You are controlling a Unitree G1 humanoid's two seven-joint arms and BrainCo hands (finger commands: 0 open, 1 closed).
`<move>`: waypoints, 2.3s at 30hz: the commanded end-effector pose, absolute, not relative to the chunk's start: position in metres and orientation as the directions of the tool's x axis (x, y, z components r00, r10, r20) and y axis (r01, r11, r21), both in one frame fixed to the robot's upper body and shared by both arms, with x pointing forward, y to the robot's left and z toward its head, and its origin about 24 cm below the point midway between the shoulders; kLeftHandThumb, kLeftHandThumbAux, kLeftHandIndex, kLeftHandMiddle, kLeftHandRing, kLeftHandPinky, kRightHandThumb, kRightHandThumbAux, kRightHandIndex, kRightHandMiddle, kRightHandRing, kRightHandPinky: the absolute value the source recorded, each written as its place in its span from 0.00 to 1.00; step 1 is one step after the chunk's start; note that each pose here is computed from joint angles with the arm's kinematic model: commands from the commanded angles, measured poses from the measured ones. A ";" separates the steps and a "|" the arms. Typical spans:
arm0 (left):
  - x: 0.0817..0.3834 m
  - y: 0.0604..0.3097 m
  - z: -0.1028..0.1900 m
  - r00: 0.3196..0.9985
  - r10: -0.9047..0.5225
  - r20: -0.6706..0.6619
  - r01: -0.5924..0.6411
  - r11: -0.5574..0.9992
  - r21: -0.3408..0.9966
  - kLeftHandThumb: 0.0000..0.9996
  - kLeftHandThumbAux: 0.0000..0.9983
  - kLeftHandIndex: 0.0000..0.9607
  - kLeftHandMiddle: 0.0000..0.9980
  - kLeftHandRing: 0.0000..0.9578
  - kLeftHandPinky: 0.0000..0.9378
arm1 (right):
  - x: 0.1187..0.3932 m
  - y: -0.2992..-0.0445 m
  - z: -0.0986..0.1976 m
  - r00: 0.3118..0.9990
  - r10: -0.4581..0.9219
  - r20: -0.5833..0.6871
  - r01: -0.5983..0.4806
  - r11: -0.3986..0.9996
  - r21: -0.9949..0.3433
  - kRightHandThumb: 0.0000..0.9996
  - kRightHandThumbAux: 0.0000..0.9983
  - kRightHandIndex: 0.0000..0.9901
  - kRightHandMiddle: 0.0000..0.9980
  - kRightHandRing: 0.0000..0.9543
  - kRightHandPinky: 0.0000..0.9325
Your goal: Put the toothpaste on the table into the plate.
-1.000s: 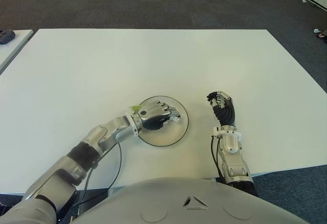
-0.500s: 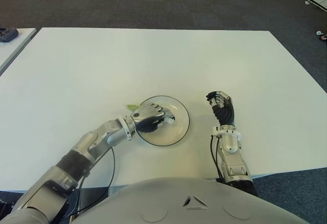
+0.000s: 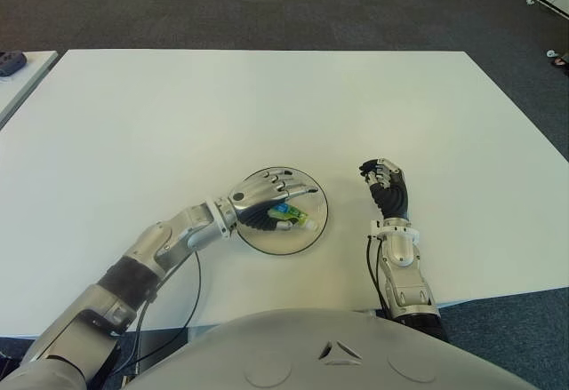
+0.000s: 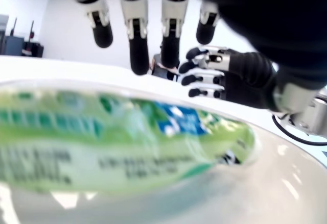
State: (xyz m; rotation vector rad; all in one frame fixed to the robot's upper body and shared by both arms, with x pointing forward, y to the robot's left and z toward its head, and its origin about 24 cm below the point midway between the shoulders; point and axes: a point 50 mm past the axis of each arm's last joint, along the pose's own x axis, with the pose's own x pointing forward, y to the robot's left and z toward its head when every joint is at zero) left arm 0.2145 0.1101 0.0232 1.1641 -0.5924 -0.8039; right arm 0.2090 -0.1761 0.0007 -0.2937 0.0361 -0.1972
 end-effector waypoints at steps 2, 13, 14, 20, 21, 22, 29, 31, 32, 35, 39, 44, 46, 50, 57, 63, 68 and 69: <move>0.221 0.113 0.024 0.619 -0.784 0.049 0.149 0.178 0.973 0.23 0.28 0.00 0.00 0.00 0.00 | 0.212 -0.176 0.001 0.980 -0.197 -0.010 0.185 0.937 -0.295 0.71 0.73 0.42 0.46 0.46 0.46; 0.228 0.115 0.029 0.641 -0.748 0.173 0.052 0.268 0.962 0.26 0.23 0.00 0.00 0.00 0.00 | 0.213 -0.176 0.001 0.981 -0.193 -0.007 0.183 0.939 -0.292 0.71 0.73 0.42 0.47 0.46 0.46; 0.229 0.115 0.030 0.642 -0.744 0.183 0.048 0.277 0.960 0.27 0.22 0.00 0.00 0.00 0.00 | 0.213 -0.176 0.001 0.981 -0.194 -0.008 0.183 0.939 -0.291 0.71 0.73 0.42 0.47 0.46 0.46; 0.236 0.119 0.034 0.664 -0.710 0.236 0.034 0.344 0.938 0.30 0.22 0.00 0.00 0.00 0.00 | 0.213 -0.177 0.001 0.981 -0.193 -0.011 0.182 0.940 -0.289 0.71 0.73 0.42 0.47 0.46 0.47; 0.238 0.120 0.036 0.671 -0.699 0.247 0.035 0.364 0.931 0.31 0.21 0.00 0.00 0.00 0.00 | 0.213 -0.177 0.001 0.981 -0.193 -0.011 0.182 0.940 -0.289 0.71 0.73 0.42 0.47 0.46 0.47; 0.239 0.121 0.037 0.676 -0.691 0.256 0.036 0.377 0.925 0.31 0.21 0.00 0.00 0.00 0.00 | 0.213 -0.177 0.001 0.981 -0.192 -0.010 0.181 0.940 -0.288 0.71 0.73 0.42 0.47 0.46 0.47; 0.244 0.130 0.045 0.749 -0.576 0.328 0.046 0.539 0.841 0.30 0.28 0.00 0.00 0.00 0.02 | 0.214 -0.177 0.002 0.981 -0.195 -0.007 0.185 0.940 -0.287 0.71 0.73 0.42 0.47 0.47 0.47; 0.245 0.132 0.045 0.783 -0.513 0.352 0.048 0.615 0.787 0.28 0.32 0.00 0.00 0.00 0.04 | 0.214 -0.178 0.002 0.981 -0.195 -0.007 0.185 0.940 -0.286 0.71 0.73 0.42 0.47 0.47 0.47; 0.246 0.136 0.045 0.819 -0.430 0.379 0.028 0.690 0.724 0.26 0.39 0.00 0.00 0.00 0.08 | 0.214 -0.178 0.002 0.981 -0.195 -0.007 0.185 0.940 -0.286 0.71 0.73 0.42 0.47 0.47 0.47; 0.249 0.144 0.040 0.875 -0.274 0.399 -0.028 0.794 0.608 0.21 0.53 0.01 0.03 0.06 0.16 | 0.215 -0.178 0.002 0.981 -0.196 -0.006 0.186 0.940 -0.287 0.71 0.73 0.42 0.47 0.47 0.48; 0.252 0.152 0.035 0.912 -0.077 0.403 -0.129 0.879 0.458 0.14 0.74 0.15 0.16 0.17 0.23 | 0.215 -0.179 0.003 0.980 -0.196 -0.005 0.187 0.939 -0.289 0.71 0.73 0.42 0.48 0.48 0.48; 0.249 0.169 0.027 0.933 0.114 0.340 -0.228 0.921 0.316 0.10 0.89 0.23 0.31 0.29 0.28 | 0.216 -0.179 0.004 0.981 -0.193 -0.002 0.184 0.938 -0.293 0.71 0.73 0.42 0.48 0.48 0.48; 0.247 0.173 0.025 0.939 0.136 0.316 -0.233 0.926 0.295 0.05 0.91 0.25 0.35 0.32 0.28 | 0.216 -0.179 0.004 0.981 -0.192 -0.001 0.183 0.939 -0.293 0.71 0.73 0.42 0.48 0.48 0.48; 0.244 0.179 0.021 0.949 0.182 0.257 -0.246 0.939 0.242 0.01 0.89 0.27 0.37 0.34 0.32 | 0.217 -0.180 0.004 0.982 -0.191 0.002 0.184 0.938 -0.294 0.71 0.73 0.42 0.48 0.48 0.48; 0.240 0.188 0.013 0.949 0.253 0.187 -0.285 0.944 0.169 0.00 0.90 0.43 0.44 0.43 0.46 | 0.218 -0.180 0.006 0.981 -0.194 0.016 0.190 0.939 -0.287 0.71 0.73 0.43 0.49 0.48 0.49; 0.238 0.194 0.006 0.947 0.283 0.153 -0.304 0.944 0.130 0.60 0.75 0.44 0.49 0.50 0.51 | 0.218 -0.180 0.006 0.980 -0.197 0.023 0.196 0.940 -0.278 0.71 0.73 0.43 0.49 0.49 0.49; 0.238 0.197 0.001 0.950 0.283 0.136 -0.299 0.947 0.118 0.68 0.73 0.45 0.54 0.56 0.53 | 0.219 -0.180 0.005 0.979 -0.202 0.023 0.201 0.943 -0.266 0.71 0.73 0.43 0.49 0.49 0.49; 0.238 0.197 0.000 0.950 0.281 0.135 -0.297 0.948 0.116 0.68 0.72 0.45 0.54 0.57 0.54 | 0.219 -0.180 0.005 0.979 -0.203 0.023 0.202 0.943 -0.264 0.71 0.73 0.43 0.49 0.49 0.49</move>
